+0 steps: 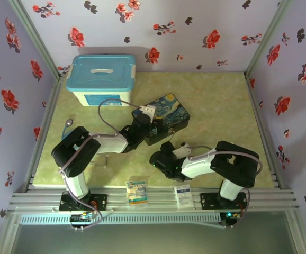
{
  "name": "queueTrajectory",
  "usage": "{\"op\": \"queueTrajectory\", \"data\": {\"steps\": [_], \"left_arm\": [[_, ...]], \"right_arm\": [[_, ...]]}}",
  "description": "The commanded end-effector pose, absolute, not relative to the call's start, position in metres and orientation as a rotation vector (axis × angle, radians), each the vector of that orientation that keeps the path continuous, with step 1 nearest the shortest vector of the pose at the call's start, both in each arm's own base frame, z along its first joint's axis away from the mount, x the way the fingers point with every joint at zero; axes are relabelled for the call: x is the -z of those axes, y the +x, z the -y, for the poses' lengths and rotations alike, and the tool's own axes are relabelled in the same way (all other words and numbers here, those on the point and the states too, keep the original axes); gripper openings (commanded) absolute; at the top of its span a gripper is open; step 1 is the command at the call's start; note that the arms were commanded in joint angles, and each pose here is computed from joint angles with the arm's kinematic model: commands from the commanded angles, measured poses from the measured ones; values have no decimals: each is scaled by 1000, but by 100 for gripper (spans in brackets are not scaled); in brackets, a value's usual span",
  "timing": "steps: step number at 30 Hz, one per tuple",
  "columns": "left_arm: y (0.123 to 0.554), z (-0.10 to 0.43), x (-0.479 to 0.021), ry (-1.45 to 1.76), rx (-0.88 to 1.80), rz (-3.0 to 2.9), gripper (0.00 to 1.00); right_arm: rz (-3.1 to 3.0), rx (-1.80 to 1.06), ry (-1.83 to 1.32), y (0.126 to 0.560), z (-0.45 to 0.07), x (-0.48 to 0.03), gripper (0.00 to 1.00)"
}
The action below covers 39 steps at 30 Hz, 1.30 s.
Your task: Unlock the padlock with the key
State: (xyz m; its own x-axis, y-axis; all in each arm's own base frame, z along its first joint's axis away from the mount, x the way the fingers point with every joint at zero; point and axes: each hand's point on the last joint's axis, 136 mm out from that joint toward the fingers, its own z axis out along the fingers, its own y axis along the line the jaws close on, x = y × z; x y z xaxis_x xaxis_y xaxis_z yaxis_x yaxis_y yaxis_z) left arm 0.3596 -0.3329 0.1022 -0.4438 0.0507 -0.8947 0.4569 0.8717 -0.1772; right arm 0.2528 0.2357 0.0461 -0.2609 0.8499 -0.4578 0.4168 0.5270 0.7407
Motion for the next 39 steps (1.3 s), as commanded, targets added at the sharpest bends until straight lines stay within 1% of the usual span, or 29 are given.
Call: {"op": "queueTrajectory", "data": {"steps": [1, 3, 6, 9, 12, 19, 23, 25, 28, 30, 31, 33, 36, 37, 39], "left_arm": [[291, 246, 55, 510, 144, -2510, 45], [292, 241, 59, 495, 146, -2516, 45], [292, 234, 62, 460, 172, -2522, 45], [293, 226, 57, 427, 193, -2513, 45], [295, 225, 48, 423, 211, -2497, 45], [298, 231, 44, 402, 255, -2488, 45], [299, 231, 45, 403, 248, -2496, 46], [300, 231, 46, 397, 248, -2498, 46], [301, 232, 42, 370, 274, -2496, 46], [303, 232, 34, 320, 312, -2493, 51], [303, 231, 27, 287, 331, -2485, 55], [304, 231, 8, 228, 379, -2450, 58], [307, 230, -26, 136, 441, -2408, 68], [308, 229, -36, 117, 451, -2398, 71], [310, 222, -48, 62, 432, -2391, 77]], "right_arm": [[-1892, -143, 897, 249, -170, -46, 7], [-1943, -125, 838, 251, -179, -46, 5], [-2044, -112, 782, 246, -186, -34, 6], [-2186, -101, 719, 243, -180, -13, 7], [-2352, -153, 606, 242, -180, 4, 7], [-2432, -372, 395, 228, -188, -3, 8], [-2431, -484, 418, 222, -190, -1, 8], [-2423, -527, 455, 219, -189, 3, 6], [-2420, -485, 432, 210, -192, 0, 3], [-2390, -403, 378, 205, -199, -12, 2], [-2374, -358, 417, 202, -197, -17, 2], [-2349, -324, 538, 195, -192, -14, 0], [-2293, -297, 638, 186, -191, -11, 0], [-2274, -282, 647, 184, -192, -13, 0], [-2239, -296, 636, 181, -204, -17, 3]]}}
